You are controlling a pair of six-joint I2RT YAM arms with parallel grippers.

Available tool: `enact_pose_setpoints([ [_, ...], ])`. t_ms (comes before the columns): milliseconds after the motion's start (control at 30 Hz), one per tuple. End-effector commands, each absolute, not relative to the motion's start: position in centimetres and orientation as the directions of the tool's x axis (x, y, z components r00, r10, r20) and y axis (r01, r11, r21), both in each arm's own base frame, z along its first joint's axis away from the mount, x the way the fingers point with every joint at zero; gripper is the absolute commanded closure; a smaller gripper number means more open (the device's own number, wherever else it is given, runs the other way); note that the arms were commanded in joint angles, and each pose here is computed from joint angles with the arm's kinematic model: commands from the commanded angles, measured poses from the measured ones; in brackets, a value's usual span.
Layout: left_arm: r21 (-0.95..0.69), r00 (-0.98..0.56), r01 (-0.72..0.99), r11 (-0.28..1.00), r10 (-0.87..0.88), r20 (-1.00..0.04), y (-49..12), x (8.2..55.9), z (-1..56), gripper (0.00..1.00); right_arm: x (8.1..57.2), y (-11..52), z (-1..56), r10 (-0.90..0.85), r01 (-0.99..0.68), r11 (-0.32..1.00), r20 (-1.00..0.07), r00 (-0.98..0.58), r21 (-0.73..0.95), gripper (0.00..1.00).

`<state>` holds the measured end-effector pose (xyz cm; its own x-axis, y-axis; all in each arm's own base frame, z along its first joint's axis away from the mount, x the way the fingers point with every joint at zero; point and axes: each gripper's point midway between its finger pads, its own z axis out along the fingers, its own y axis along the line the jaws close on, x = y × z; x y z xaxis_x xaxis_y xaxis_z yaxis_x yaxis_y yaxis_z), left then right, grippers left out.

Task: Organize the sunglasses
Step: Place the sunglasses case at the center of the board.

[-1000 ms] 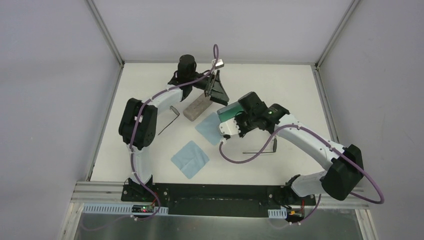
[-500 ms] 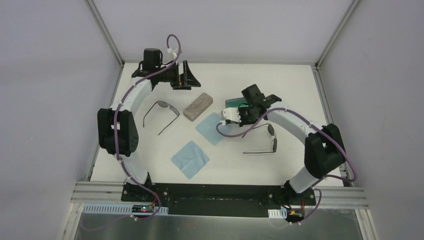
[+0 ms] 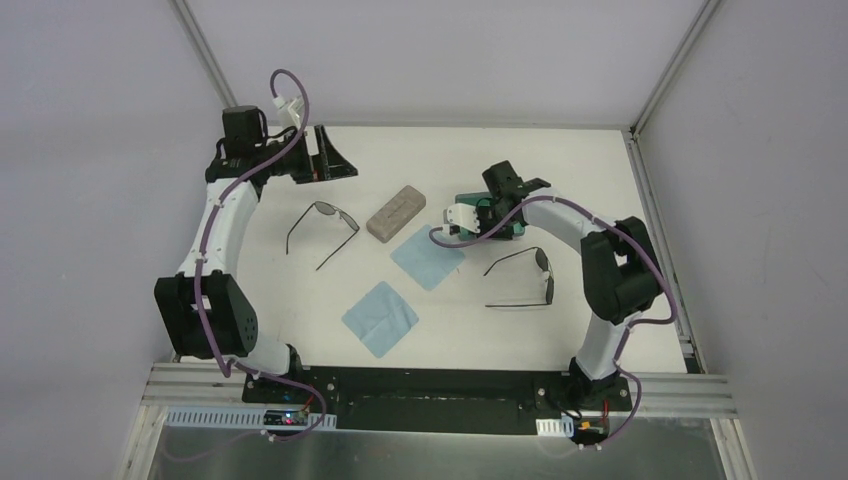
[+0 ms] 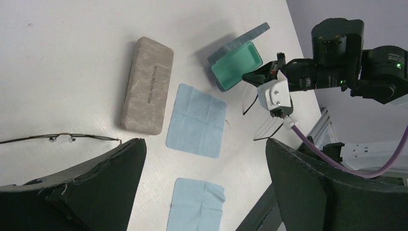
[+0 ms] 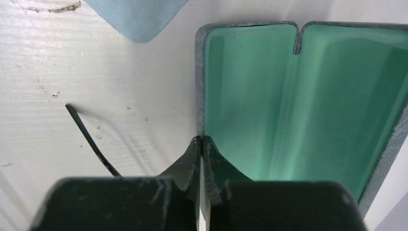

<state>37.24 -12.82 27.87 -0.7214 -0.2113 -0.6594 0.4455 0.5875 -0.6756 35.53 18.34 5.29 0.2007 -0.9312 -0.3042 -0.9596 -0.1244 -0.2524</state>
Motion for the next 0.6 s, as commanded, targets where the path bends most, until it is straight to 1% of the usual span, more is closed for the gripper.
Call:
enact_pose_setpoints([
  [0, -0.644, -0.68, 0.476, 0.599, -0.214, -0.702, -11.6, 36.1, 29.1, 0.01, 37.2, 20.0, 6.3, -0.908, -0.941, -0.134, -0.341, 0.242, -0.311, 1.0],
  [100, -0.65, -0.679, 0.476, 0.592, -0.222, -0.699, -11.2, 35.7, 29.1, 0.01, 37.0, 19.9, 5.6, -0.909, -0.944, -0.139, -0.339, 0.242, -0.3, 1.0],
  [233, -0.656, -0.683, 0.477, 0.585, -0.223, -0.695, -11.2, 35.3, 29.0, 0.02, 36.9, 19.7, 5.1, -0.916, -0.947, -0.138, -0.326, 0.233, -0.29, 0.95],
  [400, -0.653, -0.687, 0.477, 0.588, -0.215, -0.695, -11.1, 35.3, 28.4, 0.03, 36.6, 19.3, 4.9, -0.921, -0.95, -0.13, -0.321, 0.222, -0.283, 0.86],
  [567, -0.654, -0.698, 0.456, 0.603, -0.213, -0.683, -10.9, 35.5, 27.2, 0.05, 36.6, 19.2, 5.6, -0.921, -0.947, -0.12, -0.323, 0.219, -0.298, 0.75],
])
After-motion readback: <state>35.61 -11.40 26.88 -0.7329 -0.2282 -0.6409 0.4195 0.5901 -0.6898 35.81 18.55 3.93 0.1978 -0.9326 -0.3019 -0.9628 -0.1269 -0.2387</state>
